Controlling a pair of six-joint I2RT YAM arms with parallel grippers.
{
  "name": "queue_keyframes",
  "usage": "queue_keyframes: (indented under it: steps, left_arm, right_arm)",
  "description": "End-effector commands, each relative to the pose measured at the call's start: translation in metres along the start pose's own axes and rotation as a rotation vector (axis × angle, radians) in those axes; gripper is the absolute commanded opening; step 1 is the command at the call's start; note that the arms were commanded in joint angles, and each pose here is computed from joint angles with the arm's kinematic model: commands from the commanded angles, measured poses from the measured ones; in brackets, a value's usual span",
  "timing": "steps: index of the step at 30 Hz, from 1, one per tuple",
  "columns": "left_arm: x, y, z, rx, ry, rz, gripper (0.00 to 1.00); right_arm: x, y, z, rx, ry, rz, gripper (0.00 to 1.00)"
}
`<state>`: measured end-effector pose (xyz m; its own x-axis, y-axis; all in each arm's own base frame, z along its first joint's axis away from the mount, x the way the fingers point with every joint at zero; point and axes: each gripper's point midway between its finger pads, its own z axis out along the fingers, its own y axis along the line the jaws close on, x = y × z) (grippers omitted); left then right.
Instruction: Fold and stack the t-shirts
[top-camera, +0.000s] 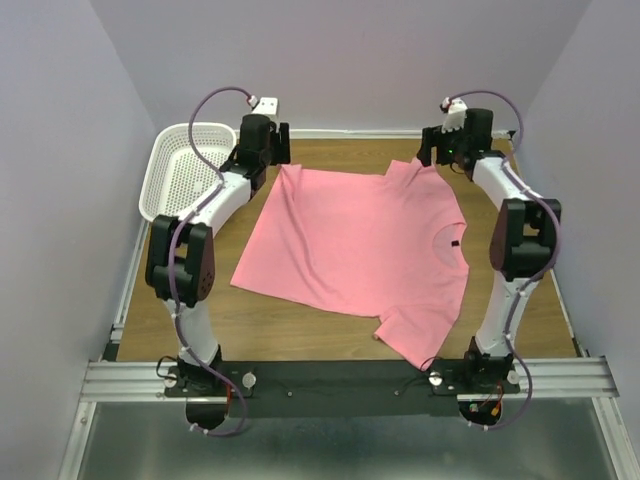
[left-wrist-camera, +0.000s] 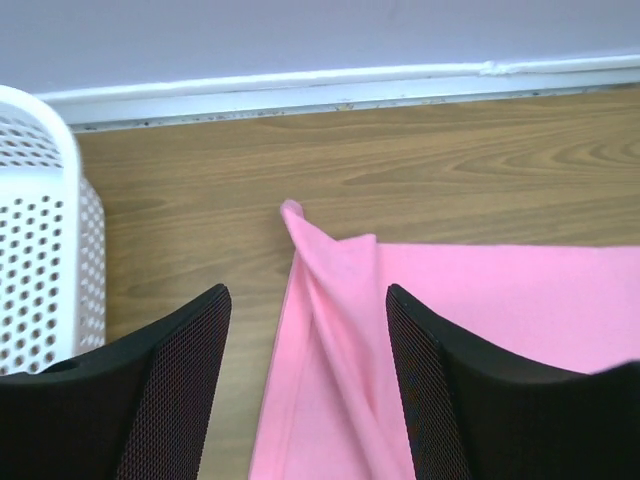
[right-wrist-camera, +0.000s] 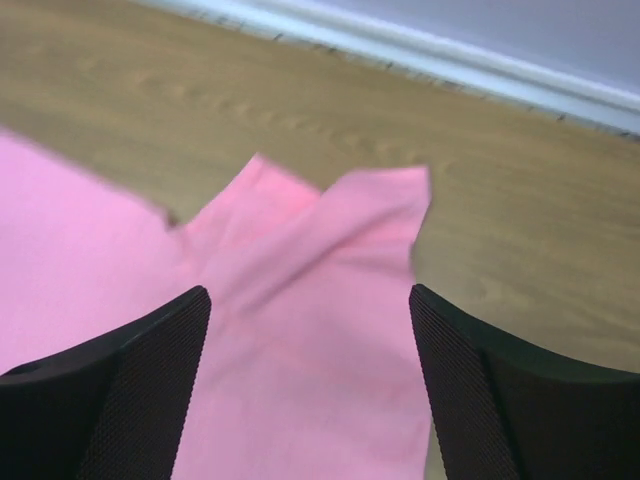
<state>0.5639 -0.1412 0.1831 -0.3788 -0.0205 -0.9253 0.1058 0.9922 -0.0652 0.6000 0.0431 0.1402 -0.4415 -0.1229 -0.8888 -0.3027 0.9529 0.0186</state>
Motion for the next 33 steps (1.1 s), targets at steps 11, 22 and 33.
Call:
queue_keyframes:
  steps: [11, 22, 33]
  left_arm:
    - [0.088, -0.022, -0.257, 0.34, -0.082, -0.429, 0.8]
    - [0.182, -0.028, -0.264, 0.139, 0.193, -0.662, 0.8]
    - [0.237, -0.019, -0.237, -0.082, 0.382, -0.606, 0.74]
  right_arm:
    - [0.218, 0.041, -0.224, -0.187, 0.598, -0.166, 0.87]
    - [0.275, 0.048, -0.25, -0.18, 0.756, -0.133, 0.82]
    - [0.291, 0.019, -0.265, -0.083, 0.844, -0.187, 0.17]
